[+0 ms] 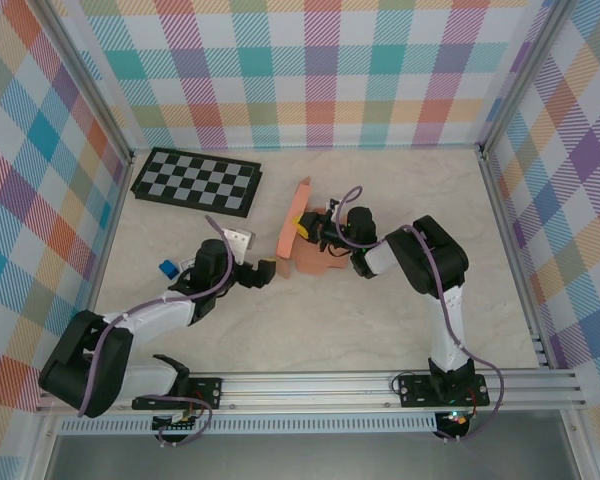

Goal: Fold the paper box

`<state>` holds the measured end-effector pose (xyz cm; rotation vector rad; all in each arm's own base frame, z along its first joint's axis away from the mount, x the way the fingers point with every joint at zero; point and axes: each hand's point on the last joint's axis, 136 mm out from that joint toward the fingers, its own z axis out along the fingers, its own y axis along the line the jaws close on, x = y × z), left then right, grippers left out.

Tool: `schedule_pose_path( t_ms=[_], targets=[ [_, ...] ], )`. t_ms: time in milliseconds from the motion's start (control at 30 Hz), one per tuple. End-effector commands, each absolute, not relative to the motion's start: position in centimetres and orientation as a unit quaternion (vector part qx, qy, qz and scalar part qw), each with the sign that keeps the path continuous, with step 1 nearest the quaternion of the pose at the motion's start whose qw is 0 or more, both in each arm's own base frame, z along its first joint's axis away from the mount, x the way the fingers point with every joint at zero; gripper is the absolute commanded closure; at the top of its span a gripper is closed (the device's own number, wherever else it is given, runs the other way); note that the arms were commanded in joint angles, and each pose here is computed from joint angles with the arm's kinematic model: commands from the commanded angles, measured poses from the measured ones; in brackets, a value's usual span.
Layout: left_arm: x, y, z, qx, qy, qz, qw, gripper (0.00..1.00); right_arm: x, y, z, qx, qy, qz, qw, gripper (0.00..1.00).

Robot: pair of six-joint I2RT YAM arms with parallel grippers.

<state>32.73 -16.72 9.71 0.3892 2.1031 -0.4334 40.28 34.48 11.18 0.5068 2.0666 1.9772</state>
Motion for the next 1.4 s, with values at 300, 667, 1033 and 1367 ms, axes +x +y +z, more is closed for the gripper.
schedule_pose_path(
  t_ms=[300, 667, 1033, 1367],
  targets=[
    [35.1, -20.0, 9.8, 0.196, 0.841, -0.207, 0.459, 0.1, 39.6, 34.6, 8.3, 0.198, 0.732, 0.647, 0.076, 0.92],
    [35.8, -23.2, 10.1, 0.221, 0.83, -0.237, 0.454, 0.09, 39.5, 34.7, 7.7, 0.197, 0.734, 0.645, 0.077, 0.92],
    [36.9, -22.5, 11.0, 0.212, 0.835, -0.203, 0.465, 0.07, 38.9, 34.2, 7.0, 0.202, 0.735, 0.643, 0.075, 0.92],
    [37.4, -21.2, 18.5, 0.153, 0.805, -0.297, 0.491, 0.01, 40.1, 34.3, 7.9, 0.203, 0.725, 0.653, 0.08, 0.91]
  ],
)
